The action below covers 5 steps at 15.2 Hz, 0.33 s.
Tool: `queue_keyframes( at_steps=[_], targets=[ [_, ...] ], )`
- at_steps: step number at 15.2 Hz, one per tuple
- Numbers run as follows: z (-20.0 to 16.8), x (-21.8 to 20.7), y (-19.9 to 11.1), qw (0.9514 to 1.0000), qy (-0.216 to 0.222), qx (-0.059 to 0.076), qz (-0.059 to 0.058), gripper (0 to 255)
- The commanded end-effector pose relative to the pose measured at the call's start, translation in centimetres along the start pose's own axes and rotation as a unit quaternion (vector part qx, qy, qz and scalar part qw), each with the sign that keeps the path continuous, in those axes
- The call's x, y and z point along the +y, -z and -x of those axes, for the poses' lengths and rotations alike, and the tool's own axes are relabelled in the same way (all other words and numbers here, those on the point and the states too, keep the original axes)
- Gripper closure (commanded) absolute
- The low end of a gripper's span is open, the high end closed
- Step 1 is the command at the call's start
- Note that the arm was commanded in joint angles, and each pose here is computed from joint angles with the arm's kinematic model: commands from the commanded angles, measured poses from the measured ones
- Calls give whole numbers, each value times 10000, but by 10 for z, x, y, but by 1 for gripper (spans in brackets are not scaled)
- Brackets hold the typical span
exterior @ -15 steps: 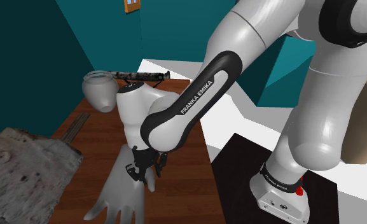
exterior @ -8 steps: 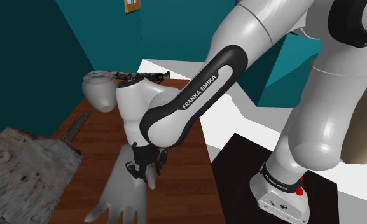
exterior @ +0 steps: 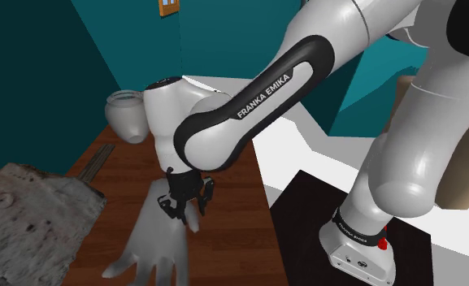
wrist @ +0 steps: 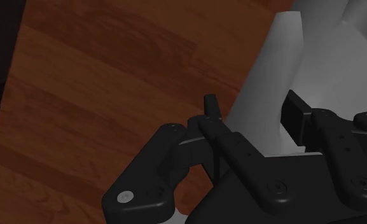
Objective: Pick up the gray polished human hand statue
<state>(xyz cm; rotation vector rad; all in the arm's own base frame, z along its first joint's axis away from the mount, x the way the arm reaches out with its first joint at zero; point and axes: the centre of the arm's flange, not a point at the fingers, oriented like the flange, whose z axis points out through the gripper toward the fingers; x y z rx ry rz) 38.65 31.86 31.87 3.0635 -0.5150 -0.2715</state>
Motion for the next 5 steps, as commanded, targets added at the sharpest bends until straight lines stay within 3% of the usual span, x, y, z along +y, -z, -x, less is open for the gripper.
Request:
queue_keyframes(
  at_steps=[1,5],
  targets=[
    [1,0,11,10000,1,8,-10,255],
    [3,1,22,10000,1,8,-10,255]
  ],
)
